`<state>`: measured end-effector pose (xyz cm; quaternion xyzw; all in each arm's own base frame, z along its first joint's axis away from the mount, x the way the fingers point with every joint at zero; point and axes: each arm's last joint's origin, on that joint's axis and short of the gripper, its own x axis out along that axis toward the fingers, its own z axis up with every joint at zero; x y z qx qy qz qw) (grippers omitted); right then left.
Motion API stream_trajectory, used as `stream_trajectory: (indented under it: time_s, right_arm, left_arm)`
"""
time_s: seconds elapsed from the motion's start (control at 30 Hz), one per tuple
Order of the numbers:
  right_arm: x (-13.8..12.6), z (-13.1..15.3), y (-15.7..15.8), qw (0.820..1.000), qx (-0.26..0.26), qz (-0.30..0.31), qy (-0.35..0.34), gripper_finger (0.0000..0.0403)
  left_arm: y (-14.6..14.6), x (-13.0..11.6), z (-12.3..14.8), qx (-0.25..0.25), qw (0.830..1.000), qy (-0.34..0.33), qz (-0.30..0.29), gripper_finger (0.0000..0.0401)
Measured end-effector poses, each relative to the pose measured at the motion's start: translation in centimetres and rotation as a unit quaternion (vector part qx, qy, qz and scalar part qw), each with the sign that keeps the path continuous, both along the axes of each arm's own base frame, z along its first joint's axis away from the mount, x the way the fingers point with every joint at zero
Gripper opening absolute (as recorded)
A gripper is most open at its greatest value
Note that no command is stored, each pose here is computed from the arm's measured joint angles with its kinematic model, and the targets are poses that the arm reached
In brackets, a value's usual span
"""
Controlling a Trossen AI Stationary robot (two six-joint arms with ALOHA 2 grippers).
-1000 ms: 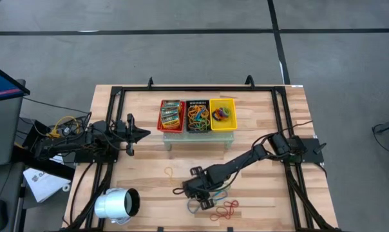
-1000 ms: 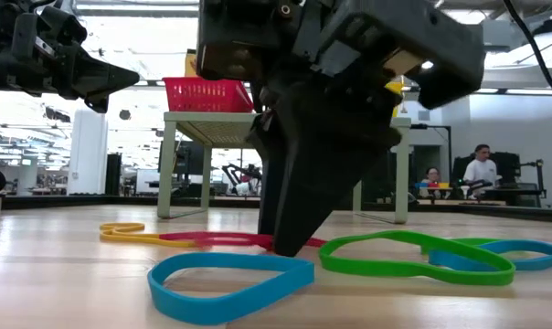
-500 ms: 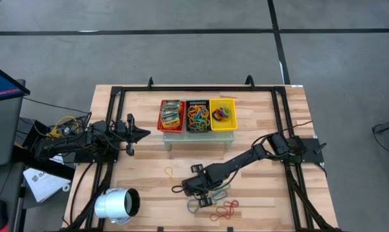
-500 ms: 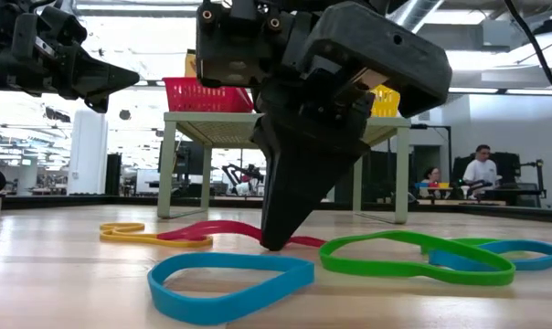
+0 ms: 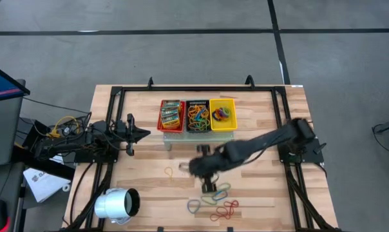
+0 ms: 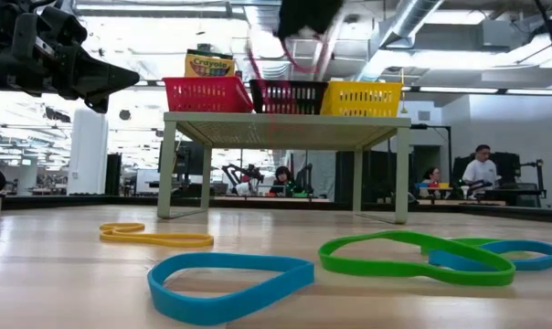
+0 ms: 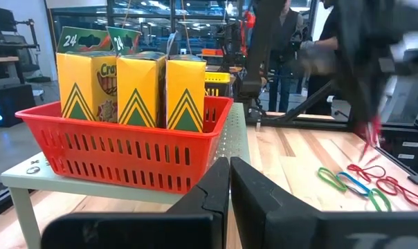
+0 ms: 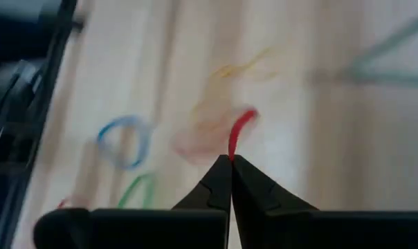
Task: Pick & Place Office Desk Supplies
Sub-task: Put the red rubber band into the black bin on the shelf
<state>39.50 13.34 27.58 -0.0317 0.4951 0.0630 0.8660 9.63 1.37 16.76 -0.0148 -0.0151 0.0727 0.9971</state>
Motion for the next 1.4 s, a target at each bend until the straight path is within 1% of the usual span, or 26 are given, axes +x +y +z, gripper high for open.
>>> stream_trajectory:
  time_s: [0.07, 0.2, 0.27, 0.33, 0.53, 0.63, 0.7, 0.8, 0.87, 0.93, 1.0, 1.07, 1.1, 1.17, 1.23, 1.4]
  right_arm:
    - [-0.6, 2.3, -1.5, 0.999, -0.017, -0.029, -0.035, 0.0001]
    - [-1.8, 5.5, -4.8, 0.992, -0.052, -0.086, -0.081, 0.0000]
    - [-2.5, 7.3, -6.7, 0.986, -0.061, -0.111, -0.110, 0.0000]
    - [-3.0, 8.5, -8.7, 0.981, -0.067, -0.133, -0.123, 0.0000]
    - [-3.7, 9.4, -15.1, 0.964, -0.078, -0.220, -0.125, 0.0000]
    - [-3.2, 8.8, -17.6, 0.957, -0.081, -0.250, -0.119, 0.0000]
    - [-2.9, 8.0, -18.6, 0.956, -0.084, -0.261, -0.101, 0.0000]
    - [-2.7, 7.3, -19.9, 0.953, -0.087, -0.276, -0.086, 0.0000]
    - [-2.1, 6.7, -20.3, 0.952, -0.087, -0.280, -0.085, 0.0000]
    - [-2.0, 5.7, -20.3, 0.955, -0.090, -0.277, -0.055, 0.0000]
    - [-1.5, 5.4, -20.3, 0.955, -0.088, -0.276, -0.063, 0.0000]
    - [-1.4, 4.8, -20.1, 0.957, -0.090, -0.272, -0.043, 0.0000]
    - [-1.0, 4.6, -20.0, 0.957, -0.090, -0.270, -0.049, 0.0000]
    - [-0.9, 4.1, -19.8, 0.959, -0.091, -0.267, -0.036, 0.0002]
    - [-0.6, 4.1, -19.7, 0.959, -0.090, -0.266, -0.046, 0.0007]
    - [-0.6, 4.0, -19.5, 0.961, -0.084, -0.259, -0.041, 0.0028]
  left_arm:
    - [0.0, 0.0, 0.0, 0.000, 1.000, 0.000, 0.000, 0.0008]
    - [0.0, 0.0, 0.0, 0.000, 1.000, 0.000, 0.000, 0.0008]
    - [0.0, 0.0, 0.0, 0.000, 1.000, 0.000, 0.000, 0.0008]
    - [0.0, 0.0, 0.0, 0.000, 1.000, 0.000, 0.000, 0.0008]
    - [0.0, 0.0, 0.0, 0.000, 1.000, 0.000, 0.000, 0.0008]
    - [0.0, 0.0, 0.0, 0.000, 1.000, 0.000, 0.000, 0.0008]
    - [0.0, 0.0, 0.0, 0.000, 1.000, 0.000, 0.000, 0.0008]
    - [0.0, 0.0, 0.0, 0.000, 1.000, 0.000, 0.000, 0.0008]
    - [0.0, 0.0, 0.0, 0.000, 1.000, 0.000, 0.000, 0.0008]
    - [0.0, 0.0, 0.0, 0.000, 1.000, 0.000, 0.000, 0.0008]
    - [0.0, 0.0, 0.0, 0.000, 1.000, 0.000, 0.000, 0.0008]
    - [0.0, 0.0, 0.0, 0.000, 1.000, 0.000, 0.000, 0.0008]
    - [0.0, 0.0, 0.0, 0.000, 1.000, 0.000, 0.000, 0.0008]
    - [0.0, 0.0, 0.0, 0.000, 1.000, 0.000, 0.000, 0.0008]
    - [0.0, 0.0, 0.0, 0.000, 1.000, 0.000, 0.000, 0.0008]
    - [0.0, 0.0, 0.0, 0.000, 1.000, 0.000, 0.000, 0.0008]
